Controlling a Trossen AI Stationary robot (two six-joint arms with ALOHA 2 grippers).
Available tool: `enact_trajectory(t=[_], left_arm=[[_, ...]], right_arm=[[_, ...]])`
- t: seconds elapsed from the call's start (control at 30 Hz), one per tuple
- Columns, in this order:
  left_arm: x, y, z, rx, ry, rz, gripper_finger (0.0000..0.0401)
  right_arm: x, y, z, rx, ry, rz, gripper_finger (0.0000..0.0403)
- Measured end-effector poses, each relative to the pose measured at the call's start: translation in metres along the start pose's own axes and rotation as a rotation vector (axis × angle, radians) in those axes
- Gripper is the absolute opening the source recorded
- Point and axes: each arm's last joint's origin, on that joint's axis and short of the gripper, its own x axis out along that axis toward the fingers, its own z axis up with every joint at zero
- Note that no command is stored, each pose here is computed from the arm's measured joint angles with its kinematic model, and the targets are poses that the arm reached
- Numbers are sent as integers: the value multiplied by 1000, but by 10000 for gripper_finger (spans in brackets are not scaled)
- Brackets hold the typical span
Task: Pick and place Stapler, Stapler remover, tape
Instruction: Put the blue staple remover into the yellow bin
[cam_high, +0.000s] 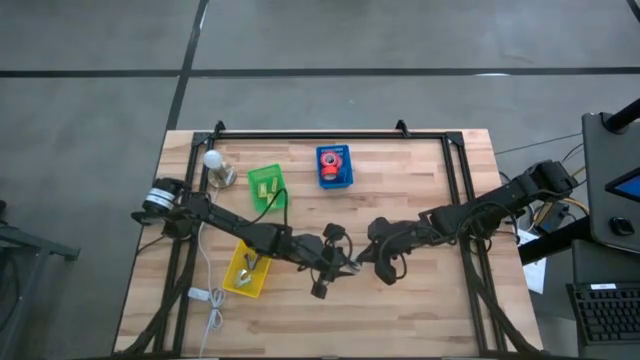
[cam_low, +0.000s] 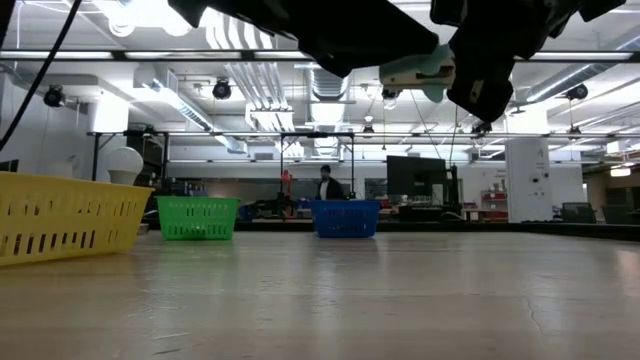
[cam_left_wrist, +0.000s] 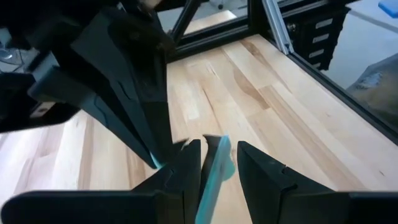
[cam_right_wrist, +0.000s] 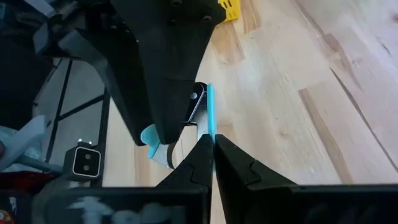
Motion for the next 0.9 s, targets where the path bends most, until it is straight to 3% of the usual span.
enact_trajectory(t=[0.3,0.63,0.9], left_arm=[[0,0,0,9,-1,2,95],[0,2,0,28,1,0,9],[-1,2,0,31,7,-2,5]], right_arm=[[0,0,0,0,0,0,8],[0,0,1,-5,-9,1,8],[0,0,1,-49,-10,-8,9]])
